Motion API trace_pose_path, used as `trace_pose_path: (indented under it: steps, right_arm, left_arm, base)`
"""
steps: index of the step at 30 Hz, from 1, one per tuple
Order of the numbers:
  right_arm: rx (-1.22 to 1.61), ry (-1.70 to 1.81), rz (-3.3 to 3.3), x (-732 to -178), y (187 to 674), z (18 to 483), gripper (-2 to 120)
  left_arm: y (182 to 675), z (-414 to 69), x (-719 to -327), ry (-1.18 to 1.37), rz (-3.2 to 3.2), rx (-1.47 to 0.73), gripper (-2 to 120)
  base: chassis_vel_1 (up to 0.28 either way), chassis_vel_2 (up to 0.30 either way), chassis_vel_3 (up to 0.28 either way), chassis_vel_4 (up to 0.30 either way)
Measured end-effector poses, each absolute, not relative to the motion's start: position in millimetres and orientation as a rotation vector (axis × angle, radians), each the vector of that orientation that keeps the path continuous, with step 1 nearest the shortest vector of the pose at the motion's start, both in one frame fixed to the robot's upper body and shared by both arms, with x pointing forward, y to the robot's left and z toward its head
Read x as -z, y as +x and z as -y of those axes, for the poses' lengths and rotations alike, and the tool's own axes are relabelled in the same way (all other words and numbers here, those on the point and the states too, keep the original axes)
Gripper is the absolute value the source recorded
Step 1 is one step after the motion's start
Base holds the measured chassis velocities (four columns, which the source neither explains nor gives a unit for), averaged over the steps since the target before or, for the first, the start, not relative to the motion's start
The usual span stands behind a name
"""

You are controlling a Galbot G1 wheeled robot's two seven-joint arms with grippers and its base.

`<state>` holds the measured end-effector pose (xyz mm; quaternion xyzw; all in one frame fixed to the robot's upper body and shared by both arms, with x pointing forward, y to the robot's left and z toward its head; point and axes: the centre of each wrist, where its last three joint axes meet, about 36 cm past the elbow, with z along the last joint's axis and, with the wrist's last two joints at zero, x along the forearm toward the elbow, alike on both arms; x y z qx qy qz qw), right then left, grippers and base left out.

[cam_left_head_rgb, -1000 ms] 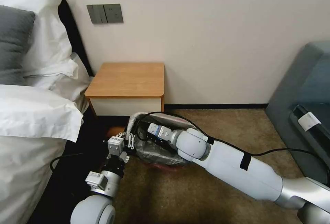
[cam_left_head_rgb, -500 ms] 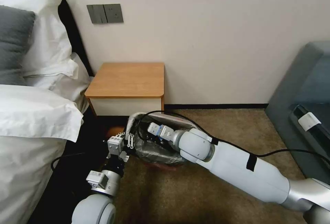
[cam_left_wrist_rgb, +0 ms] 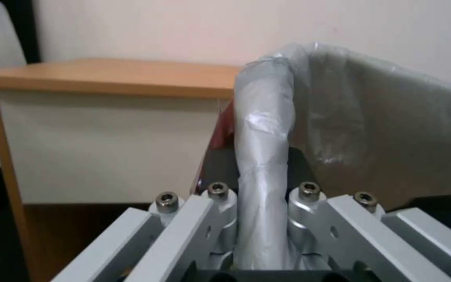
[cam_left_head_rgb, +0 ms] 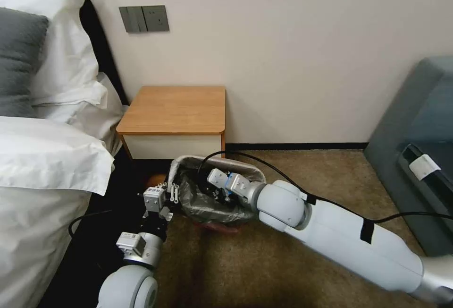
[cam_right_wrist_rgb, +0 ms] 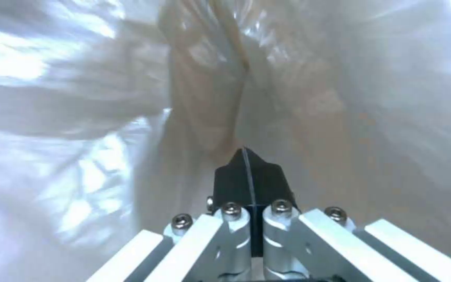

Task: Pick up the garbage bag from the table and place it over the trash can.

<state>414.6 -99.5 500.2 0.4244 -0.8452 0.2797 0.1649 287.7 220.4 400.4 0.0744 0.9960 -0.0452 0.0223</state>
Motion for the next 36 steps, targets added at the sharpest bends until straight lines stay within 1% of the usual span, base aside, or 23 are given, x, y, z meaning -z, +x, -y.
trace_pose_path:
  steps: [5,9,13,14,15,16,17,18,19,20,21,24,25,27,28,29,32,33,36]
  right_arm:
    - [-0.684,1.203,2.429,-511.1,404.1,114.4,0]
    - [-0.483,1.179,2.489,-526.2,386.3,141.5,0]
    - [-0.397,1.168,2.540,-533.4,371.3,158.4,0]
    - [-0.370,1.163,2.560,-537.7,362.4,164.6,3]
    - [-0.352,1.145,2.593,-541.3,354.4,169.9,8]
    - [-0.341,1.115,2.635,-542.5,347.6,173.5,12]
    - [-0.341,1.115,2.635,-542.5,347.6,173.5,12]
    - [-0.337,1.092,2.666,-542.1,343.6,175.1,16]
    - [-0.326,1.012,2.750,-539.0,333.8,178.3,22]
    - [-0.308,0.950,2.800,-536.8,328.1,179.9,25]
    - [-0.308,0.950,2.800,-536.8,328.1,179.9,25]
    - [-0.284,0.725,2.935,-516.6,302.1,185.6,42]
    - [-0.284,0.725,2.935,-516.6,302.1,185.6,42]
    - [-0.286,0.629,2.978,-503.5,286.3,186.6,52]
    - [-0.297,0.584,3.000,-498.0,279.7,186.5,55]
    - [-0.297,0.584,3.000,-498.0,279.7,186.5,55]
    - [-0.313,0.451,3.036,-482.2,259.0,184.2,70]
    - [-0.313,0.451,3.036,-482.2,259.0,184.2,70]
    - [-0.319,0.347,3.040,-466.2,238.8,181.1,85]
  left_arm:
    - [289.6,-221.1,-398.3,0.188,-3.110,0.194,8]
    - [291.0,-223.0,-399.0,0.127,-3.154,0.273,8]
    - [291.2,-224.7,-399.2,0.103,-3.182,0.293,8]
    - [291.2,-225.5,-399.6,0.093,-3.194,0.306,8]
    - [291.3,-226.5,-400.7,0.081,-3.211,0.318,8]
    - [291.5,-227.0,-401.6,0.069,-3.224,0.328,8]
    - [291.5,-227.0,-401.6,0.069,-3.224,0.328,8]
    - [291.7,-227.1,-402.0,0.060,-3.231,0.335,8]
    - [292.2,-227.1,-402.7,0.044,-3.253,0.347,8]
    - [292.5,-226.6,-402.9,0.034,-3.265,0.352,8]
    - [292.5,-226.6,-402.9,0.034,-3.265,0.352,8]
    - [292.2,-223.6,-401.3,0.017,-3.301,0.366,8]
    - [292.2,-223.6,-401.3,0.017,-3.301,0.366,8]
    - [291.0,-222.2,-398.9,0.018,-3.320,0.381,8]
    - [290.4,-221.8,-397.3,0.018,-3.326,0.384,8]
    - [290.4,-221.8,-397.3,0.018,-3.326,0.384,8]
    - [290.3,-221.7,-389.1,0.007,-3.347,0.391,8]
    - [290.3,-221.7,-389.1,0.007,-3.347,0.391,8]
    - [291.3,-221.2,-379.3,0.000,-3.371,0.407,8]
  base:
    - [0.000,0.000,0.000,0.000]
    - [0.000,0.000,0.000,0.000]
    - [0.000,0.000,0.000,0.000]
    - [0.000,0.000,0.000,0.000]
    - [0.000,0.000,0.000,0.000]
    - [0.000,0.000,0.000,0.000]
    - [0.000,0.000,0.000,0.000]
    - [0.000,0.000,0.000,0.000]
    - [0.000,0.000,0.000,0.000]
    - [0.000,0.000,0.000,0.000]
    - [0.000,0.000,0.000,0.000]
    - [0.000,0.000,0.000,0.000]
    - [0.000,0.000,0.000,0.000]
    - [0.000,0.000,0.000,0.000]
    - [0.000,0.000,0.000,0.000]
    - [0.000,0.000,0.000,0.000]
    - [0.000,0.000,0.000,0.000]
    - [0.000,0.000,0.000,0.000]
    - [0.000,0.000,0.000,0.000]
